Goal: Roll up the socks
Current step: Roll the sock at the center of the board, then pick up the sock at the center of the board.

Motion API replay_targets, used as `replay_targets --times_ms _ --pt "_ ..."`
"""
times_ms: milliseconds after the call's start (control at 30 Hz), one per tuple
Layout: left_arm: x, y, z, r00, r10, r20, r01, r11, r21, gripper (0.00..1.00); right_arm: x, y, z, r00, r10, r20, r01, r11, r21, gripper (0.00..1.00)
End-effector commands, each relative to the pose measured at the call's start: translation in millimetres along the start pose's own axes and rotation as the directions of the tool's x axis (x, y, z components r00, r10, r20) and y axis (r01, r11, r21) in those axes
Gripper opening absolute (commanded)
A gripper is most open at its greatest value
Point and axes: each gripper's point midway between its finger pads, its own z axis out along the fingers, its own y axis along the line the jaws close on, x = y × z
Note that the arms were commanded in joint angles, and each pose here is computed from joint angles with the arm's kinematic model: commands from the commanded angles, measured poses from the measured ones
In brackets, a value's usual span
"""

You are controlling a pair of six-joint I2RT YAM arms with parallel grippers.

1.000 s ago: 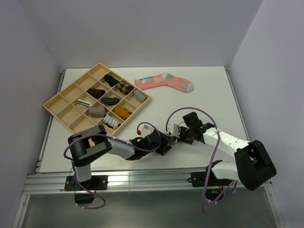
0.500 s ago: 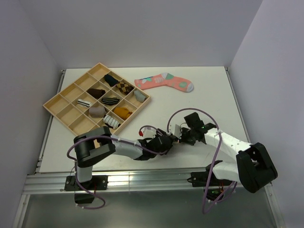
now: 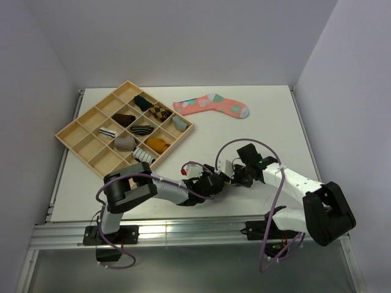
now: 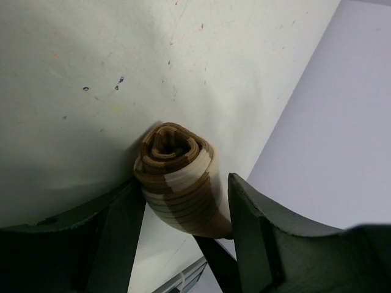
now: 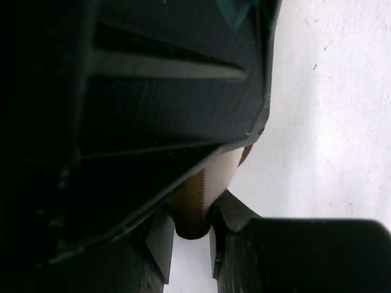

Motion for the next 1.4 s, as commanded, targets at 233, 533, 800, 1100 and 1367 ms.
replay_targets --times_ms 233,533,800,1100,1367 --pt "21.1 56.7 14.6 0.967 -0.253 -0.03 0.244 0.952 -0.185 0.38 -11.7 10.0 6.7 0.999 0.01 0.039 -0.008 0.997 -0.07 0.0" --pt "20.1 67.9 17.5 0.975 -0.211 -0.072 0.198 0.968 -0.151 0.06 -20.7 11.6 1.5 0.997 0.039 0.064 -0.033 0.995 -0.089 0.11" --pt "17.5 69.7 22.2 0.992 -0.092 -0.089 0.073 0.979 -0.189 0.0 -41.3 1.0 -29.2 0.989 0.072 0.128 -0.07 0.997 -0.022 0.48" --pt "-1.8 82.9 20.1 0.996 -0.015 -0.086 -0.003 0.977 -0.212 0.0 -50.6 -6.4 -77.7 0.974 0.158 0.165 -0.169 0.984 0.052 0.83" --pt "-21.7 80.6 16.2 0.983 0.128 -0.133 -0.15 0.974 -0.172 0.0 -41.7 -29.6 -116.5 0.936 0.293 0.196 -0.33 0.924 0.194 0.84"
